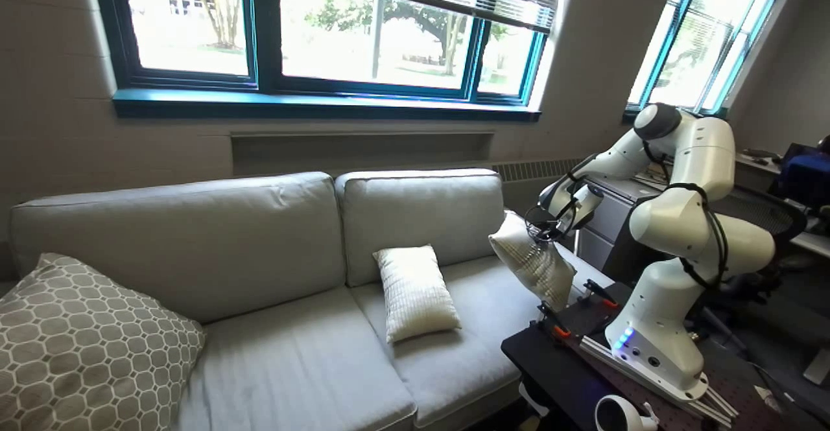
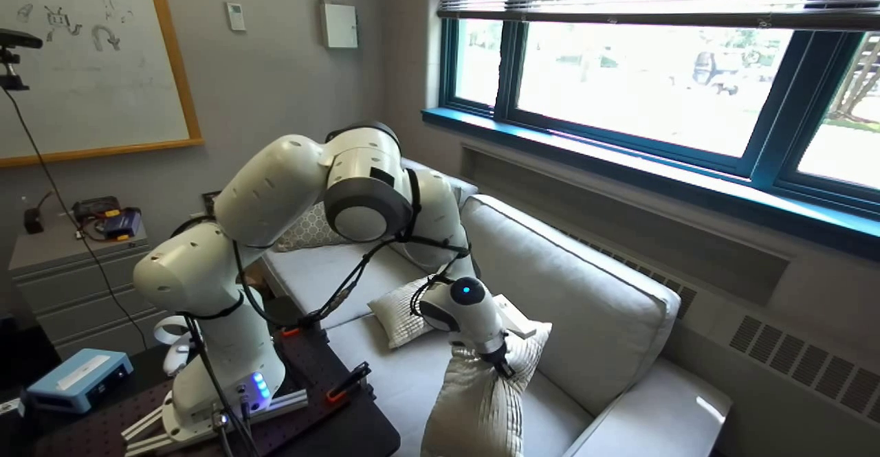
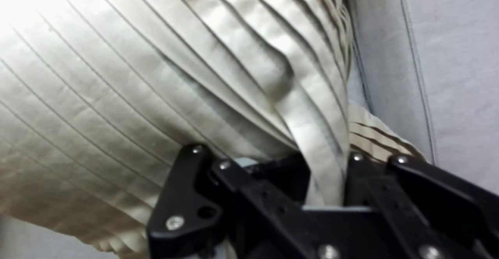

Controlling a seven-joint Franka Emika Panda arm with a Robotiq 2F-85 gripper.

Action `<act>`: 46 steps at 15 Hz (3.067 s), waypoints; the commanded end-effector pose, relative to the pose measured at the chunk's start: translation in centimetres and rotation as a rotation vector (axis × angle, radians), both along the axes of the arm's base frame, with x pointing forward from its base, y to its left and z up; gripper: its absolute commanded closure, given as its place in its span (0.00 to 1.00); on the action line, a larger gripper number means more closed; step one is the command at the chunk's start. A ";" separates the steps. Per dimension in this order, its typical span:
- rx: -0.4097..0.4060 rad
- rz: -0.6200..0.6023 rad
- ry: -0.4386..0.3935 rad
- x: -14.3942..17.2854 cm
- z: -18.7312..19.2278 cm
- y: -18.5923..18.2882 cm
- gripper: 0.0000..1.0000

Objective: Arrange the small pillows on the right side of the sofa

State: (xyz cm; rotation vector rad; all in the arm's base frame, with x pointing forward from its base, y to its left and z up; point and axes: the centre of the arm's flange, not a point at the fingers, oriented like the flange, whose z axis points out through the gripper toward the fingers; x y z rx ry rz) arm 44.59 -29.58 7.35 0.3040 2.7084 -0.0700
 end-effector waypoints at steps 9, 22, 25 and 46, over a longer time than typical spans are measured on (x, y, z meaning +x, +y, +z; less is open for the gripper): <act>-0.001 -0.164 0.172 4.3 1.2 -2.8 1.00; -0.075 -0.165 0.510 15.5 4.1 -8.6 1.00; -0.070 -0.169 0.592 17.7 2.1 -10.1 1.00; -0.216 0.070 0.894 25.6 -2.5 -10.3 1.00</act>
